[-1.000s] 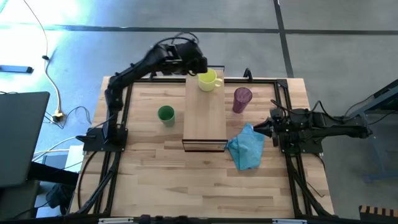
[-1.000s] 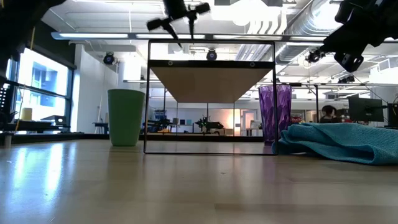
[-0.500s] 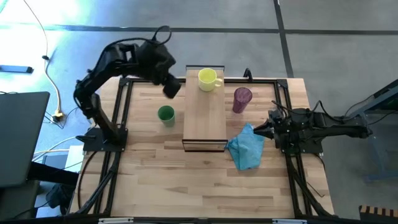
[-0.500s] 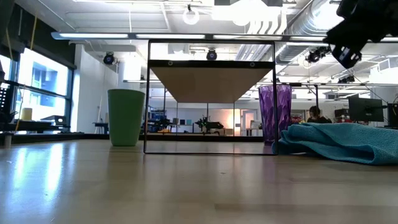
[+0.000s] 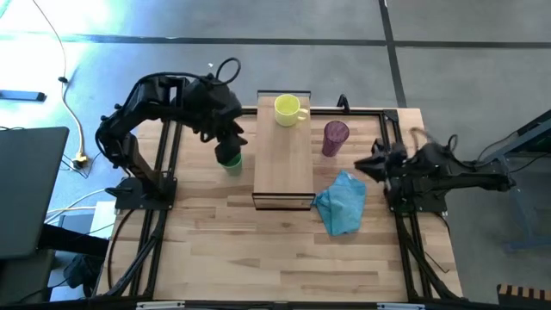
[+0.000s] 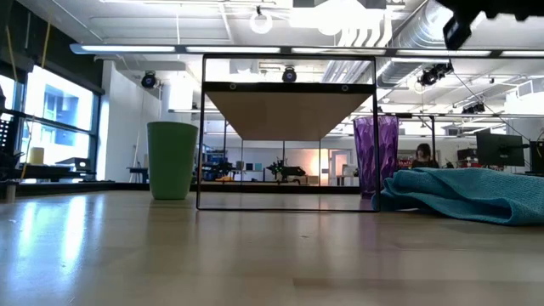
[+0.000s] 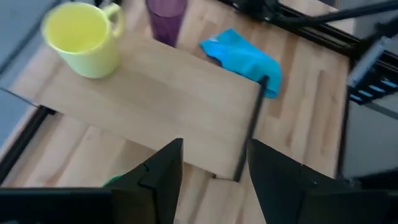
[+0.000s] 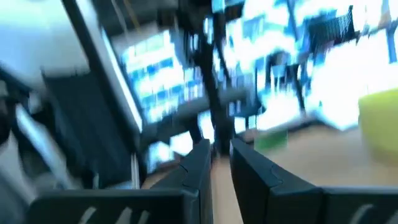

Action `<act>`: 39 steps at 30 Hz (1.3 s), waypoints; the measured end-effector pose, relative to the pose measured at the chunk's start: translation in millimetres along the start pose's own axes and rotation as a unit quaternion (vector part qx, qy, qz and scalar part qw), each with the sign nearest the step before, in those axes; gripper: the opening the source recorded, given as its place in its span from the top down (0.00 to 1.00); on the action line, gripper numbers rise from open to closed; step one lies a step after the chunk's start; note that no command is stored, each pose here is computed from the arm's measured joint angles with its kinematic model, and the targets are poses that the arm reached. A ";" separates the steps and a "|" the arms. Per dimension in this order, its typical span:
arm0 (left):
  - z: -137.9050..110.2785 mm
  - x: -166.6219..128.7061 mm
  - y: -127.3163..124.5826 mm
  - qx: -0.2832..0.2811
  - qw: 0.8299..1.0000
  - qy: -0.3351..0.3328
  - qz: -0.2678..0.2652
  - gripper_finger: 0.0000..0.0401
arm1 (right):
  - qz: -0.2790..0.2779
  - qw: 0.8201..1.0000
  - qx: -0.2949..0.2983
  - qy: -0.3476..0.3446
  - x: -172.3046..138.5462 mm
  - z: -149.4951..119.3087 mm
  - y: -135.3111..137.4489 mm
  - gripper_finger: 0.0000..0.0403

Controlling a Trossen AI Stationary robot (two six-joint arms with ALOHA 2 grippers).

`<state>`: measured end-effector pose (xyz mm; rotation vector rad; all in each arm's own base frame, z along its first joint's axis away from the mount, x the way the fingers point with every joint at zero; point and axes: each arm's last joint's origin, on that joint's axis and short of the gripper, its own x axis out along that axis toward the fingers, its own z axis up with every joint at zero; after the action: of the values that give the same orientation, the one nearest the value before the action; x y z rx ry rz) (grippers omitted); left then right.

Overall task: Stack small to large cups/mugs on shelf
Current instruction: Put the green cup on the shelf

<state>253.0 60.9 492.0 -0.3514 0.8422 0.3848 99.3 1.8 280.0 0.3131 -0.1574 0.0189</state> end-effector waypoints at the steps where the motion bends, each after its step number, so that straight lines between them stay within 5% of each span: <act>1: 1.7 1.3 0.2 -0.006 1.000 -0.008 0.011 0.60 | 0.000 1.000 -0.001 -0.030 -0.2 5.4 1.2 0.87; 6: 14.5 1.5 -2.9 -0.055 0.996 -0.071 -0.005 0.62 | 0.021 0.985 -0.031 -0.166 -5.4 30.5 8.1 0.87; 11: 9.5 2.0 -19.6 0.107 0.989 -0.052 -0.089 0.64 | 0.072 0.968 -0.072 -0.231 -11.5 43.1 14.4 0.86; 16: -10.6 21.4 -22.4 0.187 0.980 0.049 -0.040 0.64 | 0.061 0.980 -0.061 -0.181 -6.0 34.2 11.7 0.79; 22: -29.1 60.8 -12.9 0.181 0.974 0.138 0.018 0.66 | 0.054 0.985 -0.060 -0.153 2.3 28.7 10.2 0.68; 30: -73.6 111.1 -1.6 0.153 0.951 0.263 0.056 0.66 | 0.049 0.987 -0.062 -0.139 6.4 25.6 9.3 0.66; 39: -99.4 116.2 7.2 0.107 0.968 0.221 0.059 0.70 | 0.062 0.982 -0.077 -0.163 4.8 30.8 11.5 0.66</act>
<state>255.5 44.8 339.7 -0.1872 1.3356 0.3262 99.0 3.1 313.1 0.1496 -0.5015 0.0794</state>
